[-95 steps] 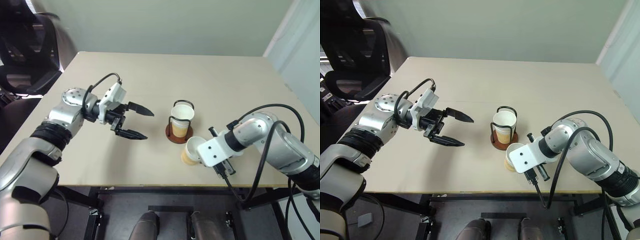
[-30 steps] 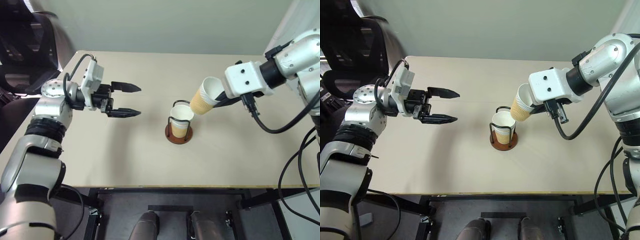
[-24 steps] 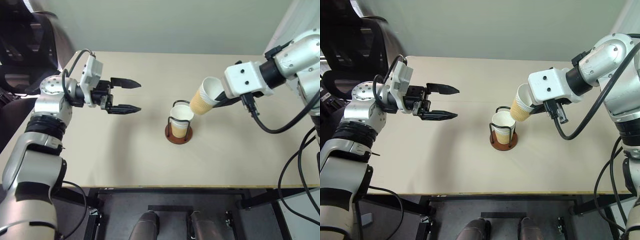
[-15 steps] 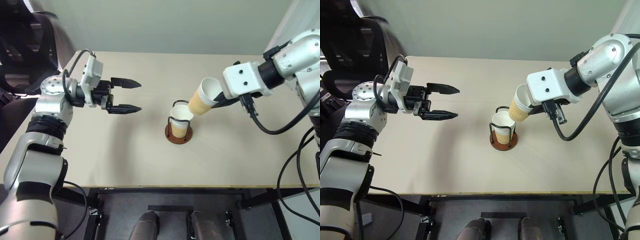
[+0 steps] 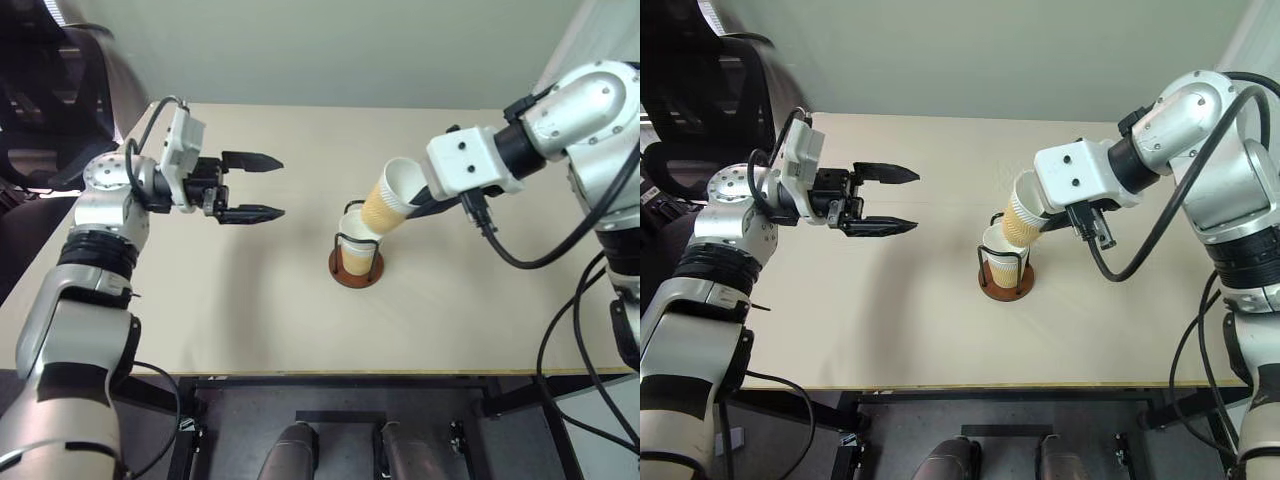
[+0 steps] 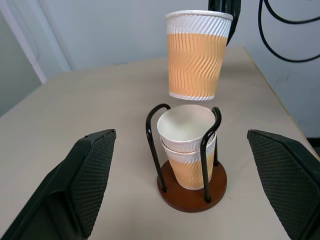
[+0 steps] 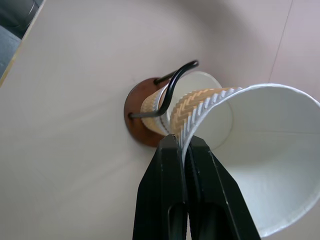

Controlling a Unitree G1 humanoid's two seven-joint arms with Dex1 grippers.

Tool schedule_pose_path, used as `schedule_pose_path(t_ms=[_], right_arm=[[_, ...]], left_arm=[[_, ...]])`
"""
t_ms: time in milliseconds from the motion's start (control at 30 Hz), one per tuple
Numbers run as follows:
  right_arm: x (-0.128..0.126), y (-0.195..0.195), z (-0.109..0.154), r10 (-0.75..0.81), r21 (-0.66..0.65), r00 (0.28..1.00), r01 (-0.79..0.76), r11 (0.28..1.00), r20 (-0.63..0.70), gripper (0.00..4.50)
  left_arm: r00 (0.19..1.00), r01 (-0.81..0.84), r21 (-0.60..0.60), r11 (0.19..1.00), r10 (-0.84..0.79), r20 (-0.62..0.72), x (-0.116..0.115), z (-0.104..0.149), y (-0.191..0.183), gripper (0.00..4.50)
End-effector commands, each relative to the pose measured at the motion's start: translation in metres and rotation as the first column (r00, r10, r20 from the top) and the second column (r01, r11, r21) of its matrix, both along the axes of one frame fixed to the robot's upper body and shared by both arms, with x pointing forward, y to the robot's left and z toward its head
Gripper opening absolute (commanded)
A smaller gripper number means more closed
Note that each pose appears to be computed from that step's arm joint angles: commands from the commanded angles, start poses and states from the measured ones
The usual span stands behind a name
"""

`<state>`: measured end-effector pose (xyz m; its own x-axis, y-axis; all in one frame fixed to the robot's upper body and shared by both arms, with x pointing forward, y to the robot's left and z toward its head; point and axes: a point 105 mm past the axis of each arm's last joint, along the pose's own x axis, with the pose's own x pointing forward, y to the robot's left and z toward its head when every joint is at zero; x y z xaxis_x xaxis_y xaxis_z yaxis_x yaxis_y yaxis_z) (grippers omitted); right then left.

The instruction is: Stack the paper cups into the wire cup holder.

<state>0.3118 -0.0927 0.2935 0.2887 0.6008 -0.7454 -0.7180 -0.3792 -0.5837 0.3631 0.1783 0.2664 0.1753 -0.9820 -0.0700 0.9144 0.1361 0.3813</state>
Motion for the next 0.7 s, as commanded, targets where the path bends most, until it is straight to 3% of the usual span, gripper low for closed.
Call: schedule_pose_path(t_ms=[33,700], right_arm=[[-0.001,0.006,0.015,0.022,0.009,0.998,-0.023,1.0,0.058,0.04],[0.012,0.002,-0.005,0.023,-0.065,0.998,-0.019,0.998,0.063,0.04]], left_arm=[[0.998,0.008,-0.026,1.0,-0.006,0.065,-0.003,0.022,0.005,4.5],[0.998,0.001,-0.04,0.999,0.001,0.064,-0.004,0.025,0.007,4.5]])
